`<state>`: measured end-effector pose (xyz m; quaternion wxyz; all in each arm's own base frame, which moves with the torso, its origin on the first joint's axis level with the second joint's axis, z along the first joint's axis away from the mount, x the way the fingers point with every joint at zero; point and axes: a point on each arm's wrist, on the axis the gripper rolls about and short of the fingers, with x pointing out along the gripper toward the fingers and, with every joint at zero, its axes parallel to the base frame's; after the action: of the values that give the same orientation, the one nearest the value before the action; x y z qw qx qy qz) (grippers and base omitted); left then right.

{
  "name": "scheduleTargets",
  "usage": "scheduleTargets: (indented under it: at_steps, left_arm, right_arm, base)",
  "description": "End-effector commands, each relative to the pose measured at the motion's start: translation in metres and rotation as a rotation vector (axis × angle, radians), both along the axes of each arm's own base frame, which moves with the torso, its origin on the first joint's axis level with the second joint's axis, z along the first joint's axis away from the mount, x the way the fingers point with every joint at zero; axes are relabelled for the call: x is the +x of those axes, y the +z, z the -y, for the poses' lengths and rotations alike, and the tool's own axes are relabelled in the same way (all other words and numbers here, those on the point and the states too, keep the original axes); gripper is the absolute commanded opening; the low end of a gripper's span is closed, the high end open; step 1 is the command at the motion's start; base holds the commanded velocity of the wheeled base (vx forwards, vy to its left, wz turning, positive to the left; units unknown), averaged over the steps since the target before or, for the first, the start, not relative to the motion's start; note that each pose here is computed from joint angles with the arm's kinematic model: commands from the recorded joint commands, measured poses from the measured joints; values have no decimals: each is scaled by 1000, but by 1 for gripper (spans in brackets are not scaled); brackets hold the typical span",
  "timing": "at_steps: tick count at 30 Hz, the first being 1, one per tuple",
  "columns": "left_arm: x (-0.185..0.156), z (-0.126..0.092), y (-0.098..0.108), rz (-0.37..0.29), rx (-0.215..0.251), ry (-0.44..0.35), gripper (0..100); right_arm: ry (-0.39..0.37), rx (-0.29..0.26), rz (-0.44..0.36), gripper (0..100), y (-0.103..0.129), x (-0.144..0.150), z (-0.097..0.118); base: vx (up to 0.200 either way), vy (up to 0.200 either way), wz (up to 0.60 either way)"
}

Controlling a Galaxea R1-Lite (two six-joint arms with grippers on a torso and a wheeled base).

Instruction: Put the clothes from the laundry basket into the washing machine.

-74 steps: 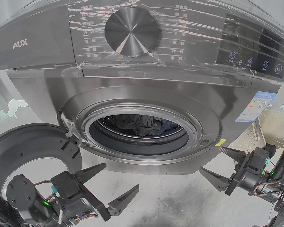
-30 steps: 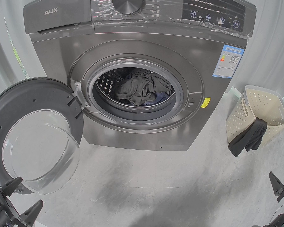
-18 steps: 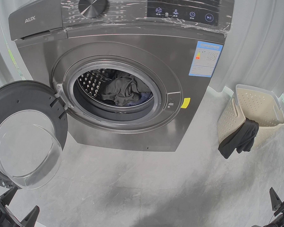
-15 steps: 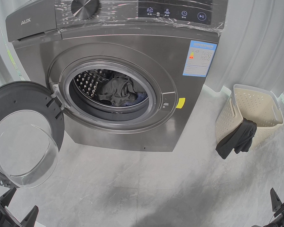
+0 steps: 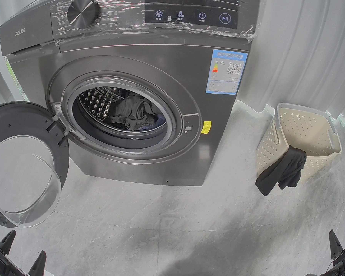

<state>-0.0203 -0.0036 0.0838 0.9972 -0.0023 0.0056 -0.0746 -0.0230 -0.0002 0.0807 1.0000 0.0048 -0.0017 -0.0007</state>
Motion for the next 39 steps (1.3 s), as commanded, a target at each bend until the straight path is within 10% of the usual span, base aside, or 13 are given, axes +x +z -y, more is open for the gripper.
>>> scheduleTargets:
  at_steps: [1, 6, 18, 39]
  left_arm:
    - [-3, 1, -2, 15, 7, -24, 100]
    - [-6, 3, -1, 29, -19, -158, 100]
    - [-3, -4, -8, 10, 12, 154, 100]
    - [-3, -3, -8, 9, 11, 131, 100]
  right_arm:
    - [8, -11, -3, 100, -5, 0, 0]
    - [40, -17, -2, 100, -5, 0, -1]
    - [40, -14, -2, 100, -5, 0, -1]
    - [38, -13, -2, 100, -5, 0, -1]
  base:
    - [0, -200, 0]
    - [0, -160, 0]
    - [0, 0, 0]
    - [0, -124, 0]
